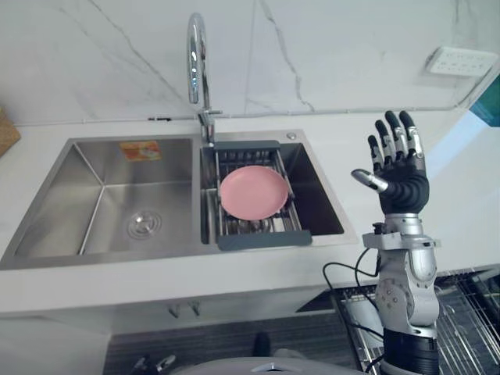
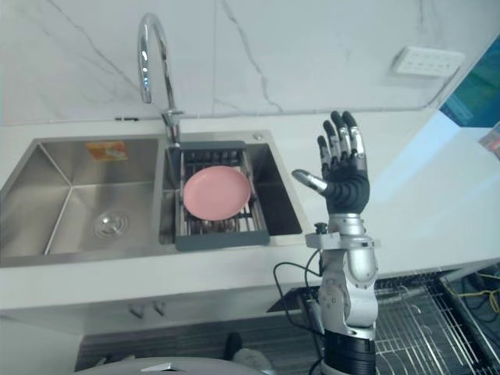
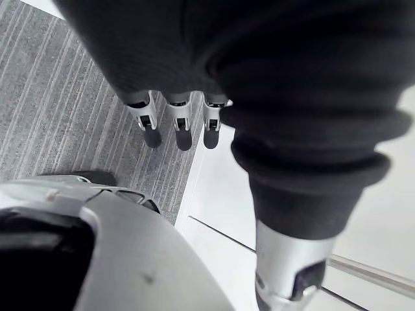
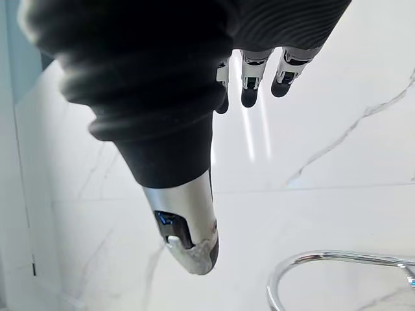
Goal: Walk over to the sink, pick up the cup, carry it to the dishwasher, place the cup inside the dishwasher, then close the dishwasher door
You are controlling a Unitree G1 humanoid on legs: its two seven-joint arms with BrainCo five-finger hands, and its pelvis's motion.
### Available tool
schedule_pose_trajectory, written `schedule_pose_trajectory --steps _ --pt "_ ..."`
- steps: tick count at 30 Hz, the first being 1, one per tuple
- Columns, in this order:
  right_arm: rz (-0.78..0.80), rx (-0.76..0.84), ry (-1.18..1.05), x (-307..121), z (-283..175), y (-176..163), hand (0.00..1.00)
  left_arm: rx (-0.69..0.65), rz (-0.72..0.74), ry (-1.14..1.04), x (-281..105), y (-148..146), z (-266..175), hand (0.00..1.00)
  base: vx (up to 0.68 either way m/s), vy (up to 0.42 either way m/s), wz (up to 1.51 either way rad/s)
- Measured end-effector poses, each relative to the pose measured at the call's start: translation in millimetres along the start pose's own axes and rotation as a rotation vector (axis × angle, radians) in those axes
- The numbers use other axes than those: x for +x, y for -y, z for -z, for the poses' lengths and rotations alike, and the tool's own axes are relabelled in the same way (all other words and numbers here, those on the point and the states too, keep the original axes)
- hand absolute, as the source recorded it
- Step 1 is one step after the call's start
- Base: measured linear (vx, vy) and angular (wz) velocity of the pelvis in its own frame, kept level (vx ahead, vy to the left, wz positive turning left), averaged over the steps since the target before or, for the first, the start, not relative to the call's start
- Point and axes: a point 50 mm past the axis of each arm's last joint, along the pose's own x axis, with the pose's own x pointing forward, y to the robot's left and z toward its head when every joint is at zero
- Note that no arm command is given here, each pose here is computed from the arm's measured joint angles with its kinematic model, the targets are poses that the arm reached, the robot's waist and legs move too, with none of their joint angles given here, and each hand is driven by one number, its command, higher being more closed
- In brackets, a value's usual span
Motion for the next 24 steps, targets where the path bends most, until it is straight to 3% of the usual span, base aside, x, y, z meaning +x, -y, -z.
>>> schedule_pose_trajectory --steps 6,12,15,24 --pt "-0.17 -0.353 -0.099 -7 2 -12 0.0 0.057 -0.014 -0.015 -1 -7 2 0.0 -0.08 0.054 -0.01" --pt "-0.35 -0.822 -0.161 -2 2 -16 0.0 0.097 -0.012 -0.015 0 -7 1 0.0 -0.02 0.041 0.1" --pt "-0.454 -0.967 -0.185 3 6 -23 0.0 0.107 -0.013 -0.017 0 -7 1 0.0 0.01 0.05 0.1" --pt "-0.718 -1.201 -0.181 14 15 -51 0.0 0.113 -0.014 -0.018 0 -8 -2 0.0 -0.01 0.067 0.13"
